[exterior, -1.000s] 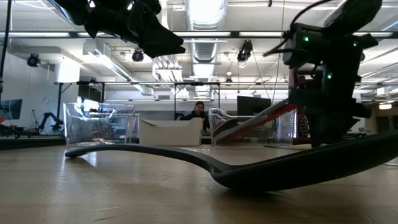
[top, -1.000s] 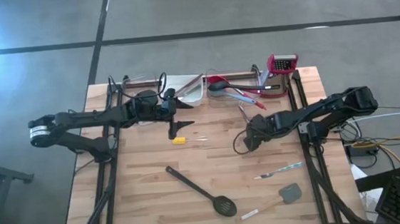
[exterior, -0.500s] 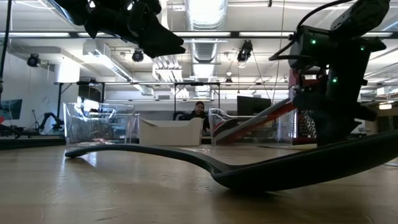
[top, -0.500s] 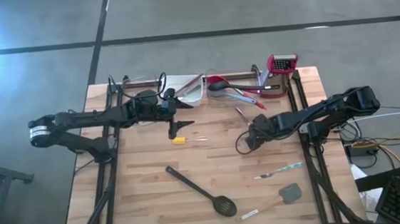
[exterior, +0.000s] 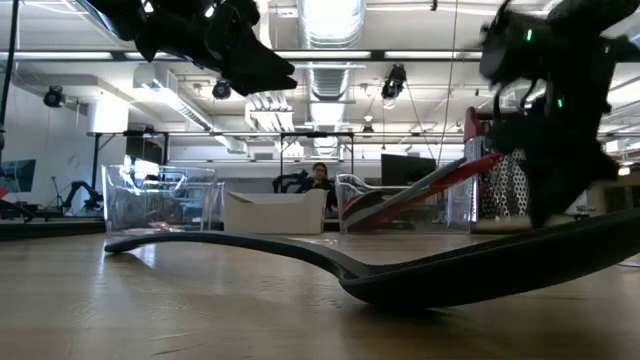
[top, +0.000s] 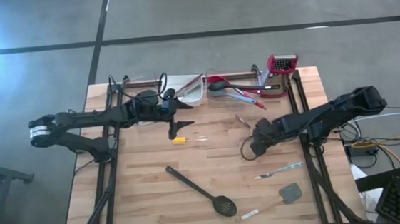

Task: Pick & Place Kitchen Items
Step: Put the light yellow knife into the white bin

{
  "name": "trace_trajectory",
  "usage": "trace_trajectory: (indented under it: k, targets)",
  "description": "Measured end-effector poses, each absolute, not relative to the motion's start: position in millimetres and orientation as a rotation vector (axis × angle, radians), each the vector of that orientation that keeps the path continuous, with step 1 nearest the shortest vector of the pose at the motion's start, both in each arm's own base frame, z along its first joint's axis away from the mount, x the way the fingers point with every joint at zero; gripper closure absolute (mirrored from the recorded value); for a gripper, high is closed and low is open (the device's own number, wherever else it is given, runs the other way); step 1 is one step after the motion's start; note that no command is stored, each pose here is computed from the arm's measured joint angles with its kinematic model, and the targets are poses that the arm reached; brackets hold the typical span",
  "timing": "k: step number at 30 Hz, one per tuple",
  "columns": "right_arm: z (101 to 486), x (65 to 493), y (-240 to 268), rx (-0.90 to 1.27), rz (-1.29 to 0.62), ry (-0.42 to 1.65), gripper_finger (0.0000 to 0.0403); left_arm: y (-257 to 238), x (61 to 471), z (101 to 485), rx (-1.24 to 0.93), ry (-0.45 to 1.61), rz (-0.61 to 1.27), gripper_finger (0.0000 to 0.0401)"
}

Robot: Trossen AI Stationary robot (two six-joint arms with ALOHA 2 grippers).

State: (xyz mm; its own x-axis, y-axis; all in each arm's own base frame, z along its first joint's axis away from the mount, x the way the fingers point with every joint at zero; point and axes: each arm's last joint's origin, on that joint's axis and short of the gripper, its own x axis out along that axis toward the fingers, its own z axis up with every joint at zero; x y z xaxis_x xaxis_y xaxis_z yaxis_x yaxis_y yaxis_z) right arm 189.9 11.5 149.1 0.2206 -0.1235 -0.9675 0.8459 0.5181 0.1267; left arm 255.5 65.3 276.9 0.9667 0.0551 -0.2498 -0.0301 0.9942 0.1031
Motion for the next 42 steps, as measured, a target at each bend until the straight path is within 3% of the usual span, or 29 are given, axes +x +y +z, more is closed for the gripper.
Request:
trace_trajectory:
  k: [11,21,27,42]
  targets:
    - [219.0,182.3,51.4,0.628,-0.614,0.719,0.0336,65.9,254.8,273.9,0.04,0.286,0.074,0.0116]
    - [258.9,208.6,64.7,0.235,-0.607,0.227,0.0336,69.5,293.3,272.0,-0.007,-0.026,0.031,0.0116]
    - [273.1,218.6,65.8,0.14,-0.574,0.136,0.0336,70.6,319.0,275.7,-0.06,-0.215,-0.138,0.0116]
    - [275.7,221.7,66.9,0.127,-0.568,0.135,0.0336,65.0,384.3,295.7,-0.057,-0.282,-0.327,0.0116]
